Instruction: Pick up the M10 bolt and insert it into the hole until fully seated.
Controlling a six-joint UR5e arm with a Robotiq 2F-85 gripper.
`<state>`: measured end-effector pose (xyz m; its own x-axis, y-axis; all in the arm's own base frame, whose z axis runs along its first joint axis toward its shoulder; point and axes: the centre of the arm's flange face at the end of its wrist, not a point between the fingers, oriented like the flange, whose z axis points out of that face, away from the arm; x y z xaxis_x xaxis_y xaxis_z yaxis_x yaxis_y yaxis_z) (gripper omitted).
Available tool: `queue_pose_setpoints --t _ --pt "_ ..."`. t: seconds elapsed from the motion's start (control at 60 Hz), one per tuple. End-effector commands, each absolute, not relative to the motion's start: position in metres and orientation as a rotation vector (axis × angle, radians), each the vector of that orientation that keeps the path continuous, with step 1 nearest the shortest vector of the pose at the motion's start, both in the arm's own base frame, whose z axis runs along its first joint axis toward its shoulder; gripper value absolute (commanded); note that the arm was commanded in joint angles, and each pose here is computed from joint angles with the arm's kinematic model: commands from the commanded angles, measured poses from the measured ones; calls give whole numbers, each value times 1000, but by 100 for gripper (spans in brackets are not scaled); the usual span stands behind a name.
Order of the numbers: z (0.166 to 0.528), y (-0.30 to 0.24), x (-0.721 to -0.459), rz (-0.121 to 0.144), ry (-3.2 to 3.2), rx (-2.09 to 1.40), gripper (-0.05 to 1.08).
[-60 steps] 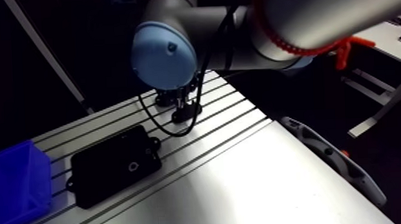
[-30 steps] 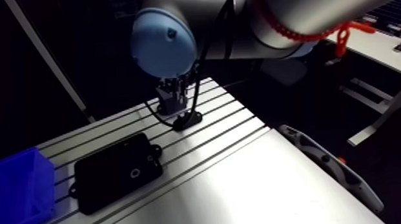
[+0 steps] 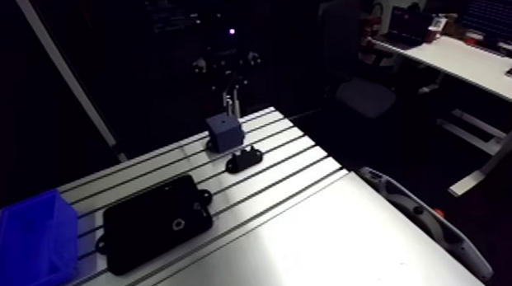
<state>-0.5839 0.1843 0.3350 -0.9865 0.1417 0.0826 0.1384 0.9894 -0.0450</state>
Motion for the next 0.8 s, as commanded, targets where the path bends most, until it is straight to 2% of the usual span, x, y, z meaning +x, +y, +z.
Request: queue_pose_setpoints --t 0.017,0.033,0.05,0.083,0.1,0.15,0.25,0.4,0.617,0.8 --pt "376 174 -608 42 -3149 -284 108" --pt "377 170 -613 16 -3162 -288 108" --pt "377 170 -613 16 -3162 -288 108" --pt "380 168 -620 -31 -3186 -297 108" --pt "380 167 -622 -41 -3202 -305 108" --pt "381 167 -625 -39 -3214 -311 108" --pt "377 165 -640 -7 -3282 -298 108" --pt "370 168 -655 6 -3310 -295 108" --pt "366 172 -683 -10 -3290 -311 108" --pt "360 173 -692 -8 -3286 -318 108"
